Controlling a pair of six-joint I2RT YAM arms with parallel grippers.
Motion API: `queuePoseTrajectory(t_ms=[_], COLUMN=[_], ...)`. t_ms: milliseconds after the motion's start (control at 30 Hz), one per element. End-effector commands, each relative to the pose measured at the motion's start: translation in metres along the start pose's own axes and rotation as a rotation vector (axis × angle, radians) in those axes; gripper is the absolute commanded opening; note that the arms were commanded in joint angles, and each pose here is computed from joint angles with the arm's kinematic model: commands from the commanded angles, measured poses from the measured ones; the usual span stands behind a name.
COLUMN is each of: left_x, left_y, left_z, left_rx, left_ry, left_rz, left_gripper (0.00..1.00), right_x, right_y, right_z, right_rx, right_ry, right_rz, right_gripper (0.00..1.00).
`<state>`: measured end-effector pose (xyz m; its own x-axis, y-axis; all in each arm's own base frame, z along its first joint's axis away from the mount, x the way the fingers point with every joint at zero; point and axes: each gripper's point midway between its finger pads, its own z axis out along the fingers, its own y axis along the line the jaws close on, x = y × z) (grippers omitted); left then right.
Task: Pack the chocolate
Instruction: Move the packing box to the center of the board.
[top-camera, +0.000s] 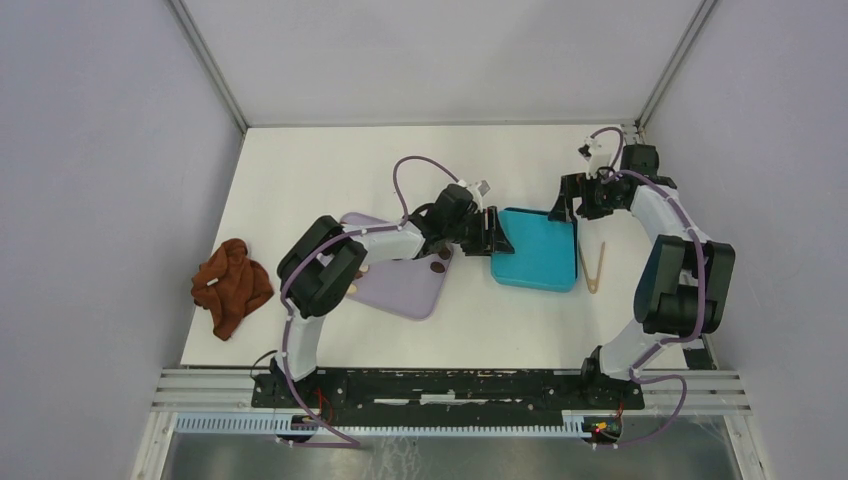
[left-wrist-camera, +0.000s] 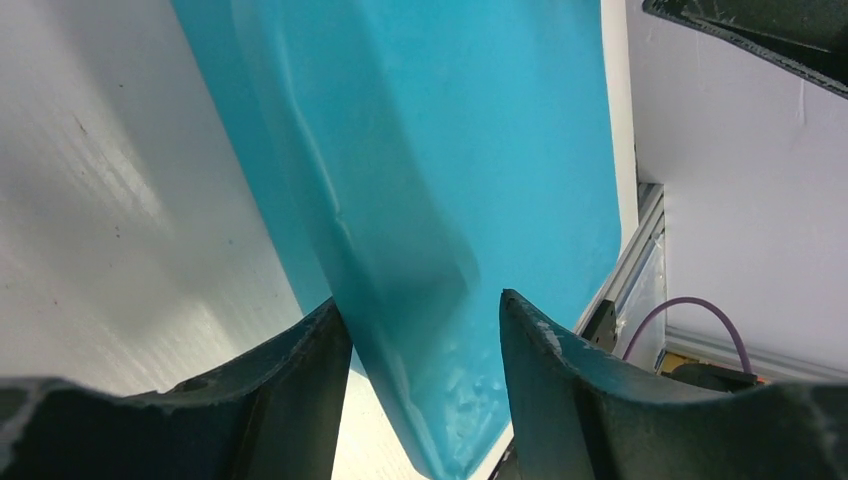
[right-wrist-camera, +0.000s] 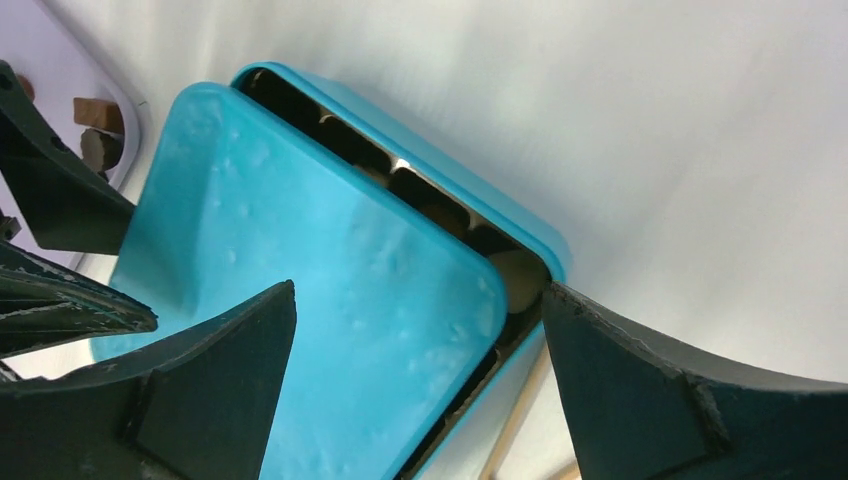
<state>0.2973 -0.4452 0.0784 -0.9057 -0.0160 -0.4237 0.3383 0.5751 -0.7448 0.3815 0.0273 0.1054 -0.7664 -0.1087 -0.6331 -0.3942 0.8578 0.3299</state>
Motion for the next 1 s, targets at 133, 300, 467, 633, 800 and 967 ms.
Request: queuePoseTrajectory(t_ms=[133,300,467,633,800,967], left_x=[-0.019,-0.016,-0.011,-0.008,-0.008,-0.008], left_y=[-0.007,-0.006,-0.003,-0.001,-0.003,-0.006], left_z=[0.006,0.006,0.004,0.001,-0.005,-0.016], left_rx=[-0.005,0.005,0.015,0.013,0.007,0.003], left_ry=[-0.024,-0.023,-0.028,-0.030,-0.037,-0.053], left_rz=[-0.021,-0.003,0.007,0.004,0.003,-0.009], left_gripper=[0.61,0.61,0.62,0.62,0.62,0.62], right_x=[-0.007,0.016,0.033,0.041,0.055,0.069], right_y=[-0.025,-0.015,0.003,0.016,0.035,0.059], right_z=[-0.016,-0.004,0.003,0.002,0.001,-0.001], right_rx=[0.019,-0.079,-0.194,-0.257,-0.336,-0.407], right_ry=[-0.064,-0.023,-0.002,0.019,0.063,0.104], right_rz=[0.026,0.081,0.150,0.177,0.180,0.171], right_gripper=[0.98,0.98,0.98,0.98,0.97,0.96])
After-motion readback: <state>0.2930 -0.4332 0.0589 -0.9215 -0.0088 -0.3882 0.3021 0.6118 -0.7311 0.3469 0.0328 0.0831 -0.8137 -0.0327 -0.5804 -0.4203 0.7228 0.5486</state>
